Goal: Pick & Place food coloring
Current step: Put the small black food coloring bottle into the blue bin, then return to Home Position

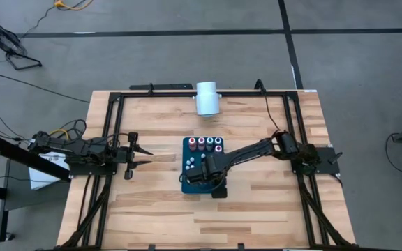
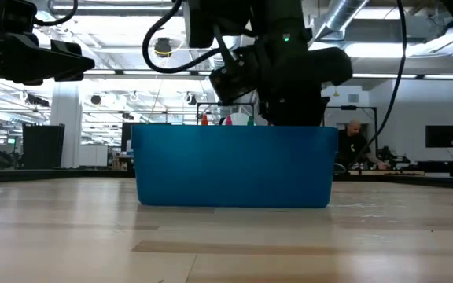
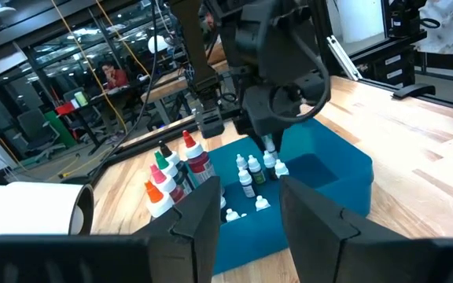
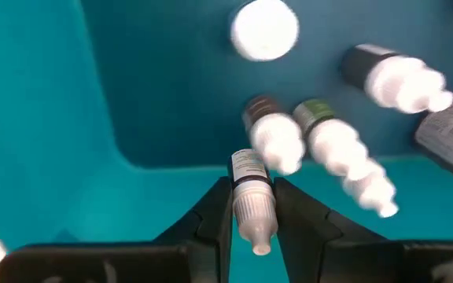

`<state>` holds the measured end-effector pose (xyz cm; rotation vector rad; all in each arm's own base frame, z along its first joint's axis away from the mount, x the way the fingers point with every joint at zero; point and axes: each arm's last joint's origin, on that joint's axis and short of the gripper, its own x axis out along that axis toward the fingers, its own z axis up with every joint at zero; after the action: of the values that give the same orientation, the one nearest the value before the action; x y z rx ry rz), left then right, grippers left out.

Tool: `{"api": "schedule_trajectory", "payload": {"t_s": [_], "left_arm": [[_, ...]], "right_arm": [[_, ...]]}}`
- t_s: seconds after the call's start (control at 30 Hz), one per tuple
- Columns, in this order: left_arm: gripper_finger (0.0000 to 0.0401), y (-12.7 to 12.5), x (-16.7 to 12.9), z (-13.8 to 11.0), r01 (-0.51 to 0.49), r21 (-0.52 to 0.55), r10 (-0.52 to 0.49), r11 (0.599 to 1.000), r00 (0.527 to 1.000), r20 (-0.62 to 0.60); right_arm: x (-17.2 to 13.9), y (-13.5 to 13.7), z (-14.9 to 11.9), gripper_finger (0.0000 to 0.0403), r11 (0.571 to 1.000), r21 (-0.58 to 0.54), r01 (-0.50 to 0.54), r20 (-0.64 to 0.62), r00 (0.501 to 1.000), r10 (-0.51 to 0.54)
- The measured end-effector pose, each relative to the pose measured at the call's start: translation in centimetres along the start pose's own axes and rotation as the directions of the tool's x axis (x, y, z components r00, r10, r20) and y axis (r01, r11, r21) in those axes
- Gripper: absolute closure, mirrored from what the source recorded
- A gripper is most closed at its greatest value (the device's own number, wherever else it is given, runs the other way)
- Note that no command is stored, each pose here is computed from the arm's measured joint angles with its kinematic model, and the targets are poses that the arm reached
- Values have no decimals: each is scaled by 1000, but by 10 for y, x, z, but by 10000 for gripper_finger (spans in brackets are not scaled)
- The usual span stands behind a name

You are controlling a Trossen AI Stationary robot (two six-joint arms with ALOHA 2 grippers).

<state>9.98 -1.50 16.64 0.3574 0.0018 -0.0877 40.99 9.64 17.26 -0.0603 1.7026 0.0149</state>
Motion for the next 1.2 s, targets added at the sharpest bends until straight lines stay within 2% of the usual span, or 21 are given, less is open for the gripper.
{"api": "schedule_trajectory", "payload": {"t_s": [0.57, 0.93, 1.2], "left_arm": [[278, 0, 0, 0, 0, 1, 0, 1000, 1000, 0], [278, 0, 0, 0, 0, 1, 0, 1000, 1000, 0], [278, 0, 0, 0, 0, 0, 0, 1000, 1000, 0]], "right_arm": [[1, -1, 1, 328, 1000, -5, 0, 4, 1000, 0], [1, -3, 1, 251, 999, 0, 50, 17, 999, -50], [-10, 3, -7, 232, 998, 39, 52, 11, 999, -52]]}}
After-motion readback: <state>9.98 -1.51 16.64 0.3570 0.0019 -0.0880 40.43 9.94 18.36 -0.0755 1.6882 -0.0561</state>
